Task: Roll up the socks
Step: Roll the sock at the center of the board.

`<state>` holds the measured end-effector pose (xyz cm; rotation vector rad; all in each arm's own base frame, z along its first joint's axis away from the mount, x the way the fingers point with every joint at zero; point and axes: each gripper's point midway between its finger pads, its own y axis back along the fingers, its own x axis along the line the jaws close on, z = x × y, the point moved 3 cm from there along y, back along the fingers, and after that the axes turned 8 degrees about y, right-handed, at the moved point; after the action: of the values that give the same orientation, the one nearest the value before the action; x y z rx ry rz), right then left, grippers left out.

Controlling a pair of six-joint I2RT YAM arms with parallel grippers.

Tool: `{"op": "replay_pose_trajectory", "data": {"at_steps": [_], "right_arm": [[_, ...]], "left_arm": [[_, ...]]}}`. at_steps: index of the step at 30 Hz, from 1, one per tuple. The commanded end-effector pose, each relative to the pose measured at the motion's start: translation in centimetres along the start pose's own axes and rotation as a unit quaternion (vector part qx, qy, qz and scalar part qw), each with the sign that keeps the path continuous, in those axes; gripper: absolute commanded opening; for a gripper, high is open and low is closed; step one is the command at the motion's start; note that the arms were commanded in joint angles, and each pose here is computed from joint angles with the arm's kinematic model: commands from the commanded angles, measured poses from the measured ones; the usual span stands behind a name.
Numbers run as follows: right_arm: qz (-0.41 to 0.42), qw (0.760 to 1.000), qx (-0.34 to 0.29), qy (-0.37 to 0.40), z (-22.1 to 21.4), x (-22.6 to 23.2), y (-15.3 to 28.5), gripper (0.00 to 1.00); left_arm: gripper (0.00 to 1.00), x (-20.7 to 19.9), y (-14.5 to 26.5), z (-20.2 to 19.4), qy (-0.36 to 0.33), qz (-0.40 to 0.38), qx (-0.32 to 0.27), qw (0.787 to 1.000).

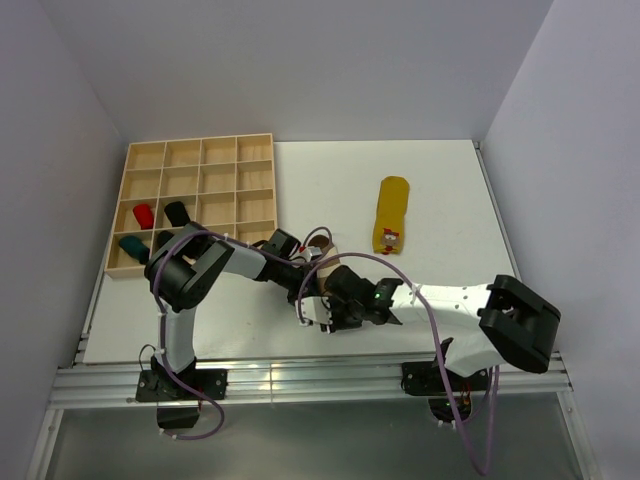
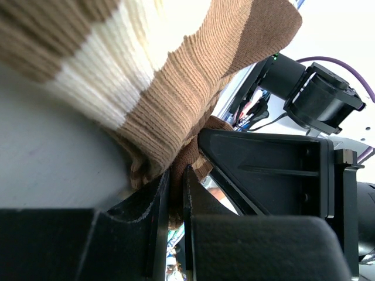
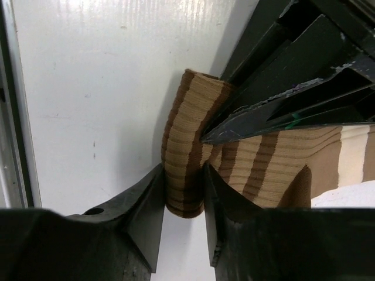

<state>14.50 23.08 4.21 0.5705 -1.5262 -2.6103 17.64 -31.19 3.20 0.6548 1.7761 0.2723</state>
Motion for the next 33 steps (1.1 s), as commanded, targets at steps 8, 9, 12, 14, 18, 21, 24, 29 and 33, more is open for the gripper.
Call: {"op": "replay_pose_trajectory", "data": {"at_steps": [8,9,12,14,18,21,24,29,33], "right_arm": [[0.046,0.999,-0.003,-0.013,0.4,0.6,-0.4,0.24],[0.064,0.997,-0.009,-0.034,0.0,0.6,0.0,0.24],[0.109,0.99,-0.023,-0.083,-0.9,0.1,1.0,0.24],[0.121,0.987,-0.033,-0.098,-1.1,-0.8,1.5,0.24],[0.182,0.972,-0.037,-0.143,-2.1,-0.3,1.9,0.24],[0.206,0.962,-0.046,-0.173,-2.6,-0.7,2.0,0.24],[0.243,0.947,-0.05,-0.202,-2.9,-0.8,2.0,0.24],[0.308,0.916,-0.064,-0.248,-3.2,-1.5,1.7,0.24],[0.337,0.894,-0.066,-0.287,-3.5,-2.2,1.8,0.24]], "left_arm": [[0.02,4.2,-0.3,0.7,0.018,0.096,-0.052,0.994],[0.06,3.9,-0.1,0.9,0.02,0.095,-0.062,0.993],[0.15,2.9,0.4,1.6,0.019,0.083,-0.091,0.992],[0.18,1.9,0.7,2.4,-0.003,0.069,-0.116,0.991],[0.25,1.1,1.2,3.3,-0.011,0.069,-0.155,0.985],[0.25,0.5,1.6,3.9,-0.019,0.06,-0.185,0.981],[0.3,-0.1,2.0,4.3,-0.031,0.049,-0.209,0.976],[0.32,-0.7,3.2,4.7,-0.064,0.047,-0.255,0.964],[0.33,-1.1,4.6,5.0,-0.093,0.053,-0.307,0.946]]}}
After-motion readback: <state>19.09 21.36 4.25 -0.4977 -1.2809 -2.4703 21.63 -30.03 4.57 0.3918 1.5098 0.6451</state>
